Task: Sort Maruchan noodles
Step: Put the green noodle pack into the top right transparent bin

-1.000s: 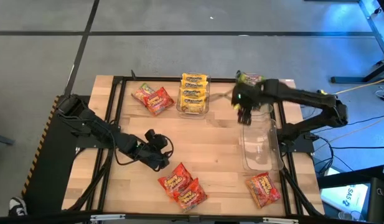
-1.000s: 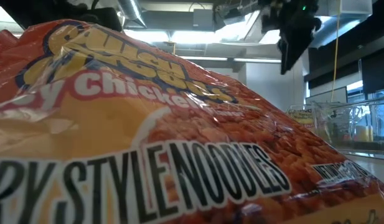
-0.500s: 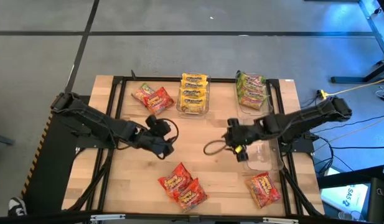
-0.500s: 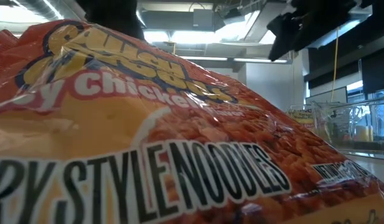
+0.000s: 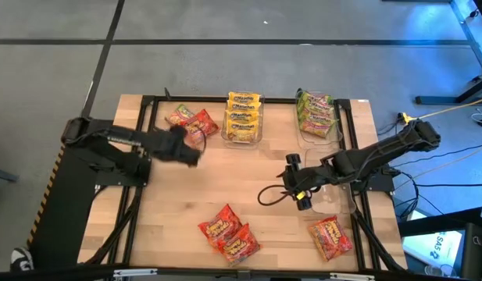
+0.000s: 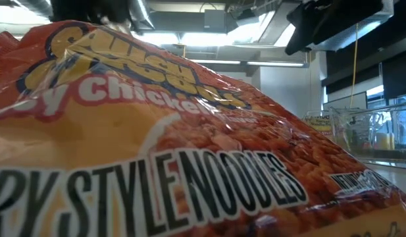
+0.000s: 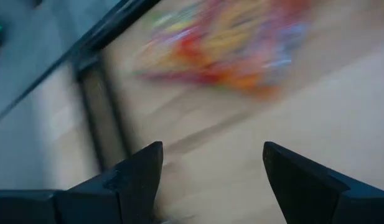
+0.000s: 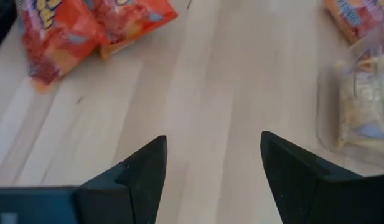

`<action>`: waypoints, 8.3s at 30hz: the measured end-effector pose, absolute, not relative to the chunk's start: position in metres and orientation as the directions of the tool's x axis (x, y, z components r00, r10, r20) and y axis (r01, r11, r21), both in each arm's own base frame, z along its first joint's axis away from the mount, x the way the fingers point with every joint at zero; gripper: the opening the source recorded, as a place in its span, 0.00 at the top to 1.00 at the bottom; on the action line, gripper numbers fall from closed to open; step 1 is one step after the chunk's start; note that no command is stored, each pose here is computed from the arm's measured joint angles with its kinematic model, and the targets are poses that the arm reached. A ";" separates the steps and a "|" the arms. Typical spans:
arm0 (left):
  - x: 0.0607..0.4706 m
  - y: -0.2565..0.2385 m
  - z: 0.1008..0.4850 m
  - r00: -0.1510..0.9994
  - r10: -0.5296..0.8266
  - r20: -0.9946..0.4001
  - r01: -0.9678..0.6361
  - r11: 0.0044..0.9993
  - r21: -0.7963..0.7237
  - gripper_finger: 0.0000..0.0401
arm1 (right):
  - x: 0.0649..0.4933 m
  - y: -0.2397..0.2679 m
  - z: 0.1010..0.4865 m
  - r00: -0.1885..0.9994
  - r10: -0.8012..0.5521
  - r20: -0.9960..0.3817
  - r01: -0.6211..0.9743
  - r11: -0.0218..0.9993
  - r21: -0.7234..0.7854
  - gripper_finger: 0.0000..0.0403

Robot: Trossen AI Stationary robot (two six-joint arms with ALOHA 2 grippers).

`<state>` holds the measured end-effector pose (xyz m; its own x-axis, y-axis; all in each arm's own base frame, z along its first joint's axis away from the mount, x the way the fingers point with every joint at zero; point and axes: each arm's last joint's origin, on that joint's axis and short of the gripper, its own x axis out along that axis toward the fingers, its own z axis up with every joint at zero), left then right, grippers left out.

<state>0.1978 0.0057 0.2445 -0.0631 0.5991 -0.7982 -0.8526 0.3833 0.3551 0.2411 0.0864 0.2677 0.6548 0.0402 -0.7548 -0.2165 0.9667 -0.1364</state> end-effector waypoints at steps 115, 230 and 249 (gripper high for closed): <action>0.325 -0.088 0.187 0.754 0.096 -0.650 -0.297 0.932 -0.206 0.67 | 0.276 0.084 0.205 0.803 0.069 -0.592 0.060 0.979 0.195 0.40; 0.259 -0.106 0.099 0.736 0.257 -0.627 -0.394 0.915 -0.088 0.67 | 0.411 0.031 0.110 0.822 0.307 -0.480 0.088 0.764 0.639 0.17; 0.257 -0.108 0.101 0.741 0.323 -0.589 -0.412 0.911 -0.019 0.67 | 0.411 0.032 0.146 0.837 0.389 -0.384 -0.143 0.834 0.533 0.17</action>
